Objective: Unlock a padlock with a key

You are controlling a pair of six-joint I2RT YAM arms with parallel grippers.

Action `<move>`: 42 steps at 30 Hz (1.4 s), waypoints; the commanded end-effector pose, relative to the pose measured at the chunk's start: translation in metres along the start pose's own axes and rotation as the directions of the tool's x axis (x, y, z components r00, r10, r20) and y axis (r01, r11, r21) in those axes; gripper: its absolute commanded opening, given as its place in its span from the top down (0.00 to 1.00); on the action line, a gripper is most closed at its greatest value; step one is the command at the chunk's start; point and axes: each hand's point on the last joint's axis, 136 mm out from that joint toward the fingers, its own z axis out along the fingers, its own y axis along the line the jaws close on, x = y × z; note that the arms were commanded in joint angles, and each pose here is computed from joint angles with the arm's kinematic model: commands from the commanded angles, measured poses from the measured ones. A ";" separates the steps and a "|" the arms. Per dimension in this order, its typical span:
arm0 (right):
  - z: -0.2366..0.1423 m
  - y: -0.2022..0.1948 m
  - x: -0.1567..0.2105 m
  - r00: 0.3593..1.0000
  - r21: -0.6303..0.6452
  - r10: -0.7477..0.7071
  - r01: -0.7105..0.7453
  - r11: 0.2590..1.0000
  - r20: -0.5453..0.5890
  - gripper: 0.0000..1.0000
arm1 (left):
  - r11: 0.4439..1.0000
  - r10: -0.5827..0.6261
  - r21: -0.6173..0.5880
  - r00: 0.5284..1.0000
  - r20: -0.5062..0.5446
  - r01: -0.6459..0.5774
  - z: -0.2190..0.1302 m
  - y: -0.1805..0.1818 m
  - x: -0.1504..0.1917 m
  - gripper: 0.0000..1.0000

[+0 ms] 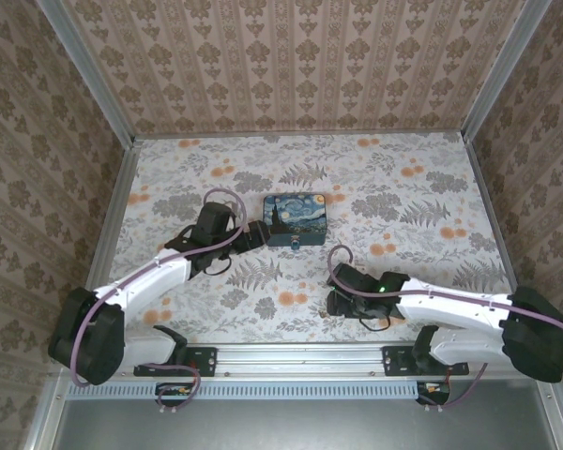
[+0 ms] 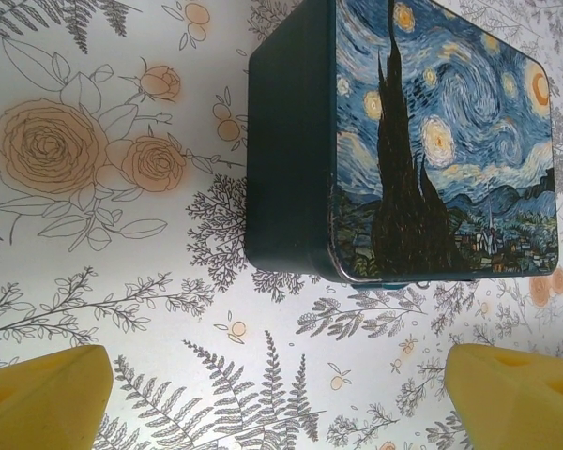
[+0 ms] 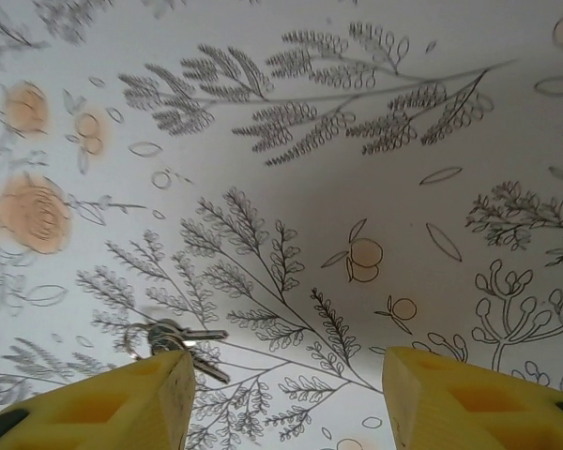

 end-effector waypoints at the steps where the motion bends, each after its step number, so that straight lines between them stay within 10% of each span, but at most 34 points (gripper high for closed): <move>1: 0.003 0.008 0.000 1.000 0.035 0.028 -0.028 0.999 0.012 0.43 | 1.000 0.006 0.006 1.000 -0.012 -0.005 0.004 -0.002 0.003 0.00; 42: 0.006 0.056 0.011 0.999 0.001 -0.027 0.027 1.000 0.032 0.42 | 1.000 0.024 -0.007 0.999 -0.038 -0.024 0.018 0.002 0.014 0.00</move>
